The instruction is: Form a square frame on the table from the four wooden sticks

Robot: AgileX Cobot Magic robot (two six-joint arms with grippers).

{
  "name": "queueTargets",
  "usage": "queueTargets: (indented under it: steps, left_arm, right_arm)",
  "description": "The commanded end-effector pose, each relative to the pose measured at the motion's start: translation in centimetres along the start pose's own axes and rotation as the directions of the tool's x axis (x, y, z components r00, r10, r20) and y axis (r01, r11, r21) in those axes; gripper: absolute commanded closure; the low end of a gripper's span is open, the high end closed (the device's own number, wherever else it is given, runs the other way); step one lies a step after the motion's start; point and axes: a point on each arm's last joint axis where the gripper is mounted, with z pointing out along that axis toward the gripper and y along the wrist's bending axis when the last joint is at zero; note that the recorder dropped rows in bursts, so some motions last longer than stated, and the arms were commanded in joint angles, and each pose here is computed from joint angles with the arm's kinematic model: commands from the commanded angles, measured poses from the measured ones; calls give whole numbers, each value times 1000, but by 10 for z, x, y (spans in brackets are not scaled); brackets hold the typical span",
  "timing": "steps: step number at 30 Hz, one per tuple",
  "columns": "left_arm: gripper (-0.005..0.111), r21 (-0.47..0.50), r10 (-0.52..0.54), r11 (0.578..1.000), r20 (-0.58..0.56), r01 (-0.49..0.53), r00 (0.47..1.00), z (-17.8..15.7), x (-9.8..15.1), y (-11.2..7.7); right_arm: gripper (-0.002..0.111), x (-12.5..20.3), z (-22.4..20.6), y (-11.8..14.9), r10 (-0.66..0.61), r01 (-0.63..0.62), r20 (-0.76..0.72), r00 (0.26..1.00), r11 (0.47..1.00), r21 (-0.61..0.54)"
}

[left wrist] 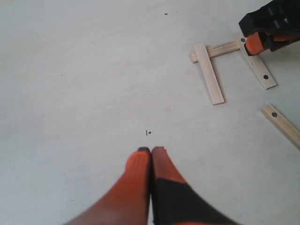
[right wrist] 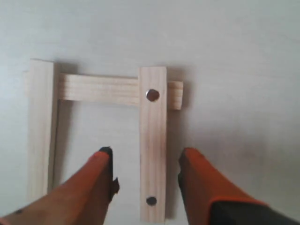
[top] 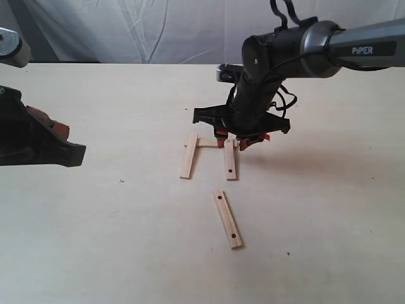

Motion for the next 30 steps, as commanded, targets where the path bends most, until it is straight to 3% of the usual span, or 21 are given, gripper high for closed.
queueTargets:
  steps: [1,4,11,30]
  left_arm:
    - [107,4,2,1000,13,-2,1000,-1,0,0]
    - [107,7,-3,1000,11,3,1000,-1,0,-1]
    - [107,15,-16,1000,8,16,1000,-1,0,-1]
    - [107,16,-18,1000,7,18,1000,-1,0,-1]
  right_arm:
    - [63,24,-31,12,-167,166,26,986,986,33]
    - [63,54,-32,17,-222,222,-3,975,975,24]
    - [63,86,-26,36,-316,317,-41,948,948,13]
    - [63,105,6,25,-311,329,-186,932,942,73]
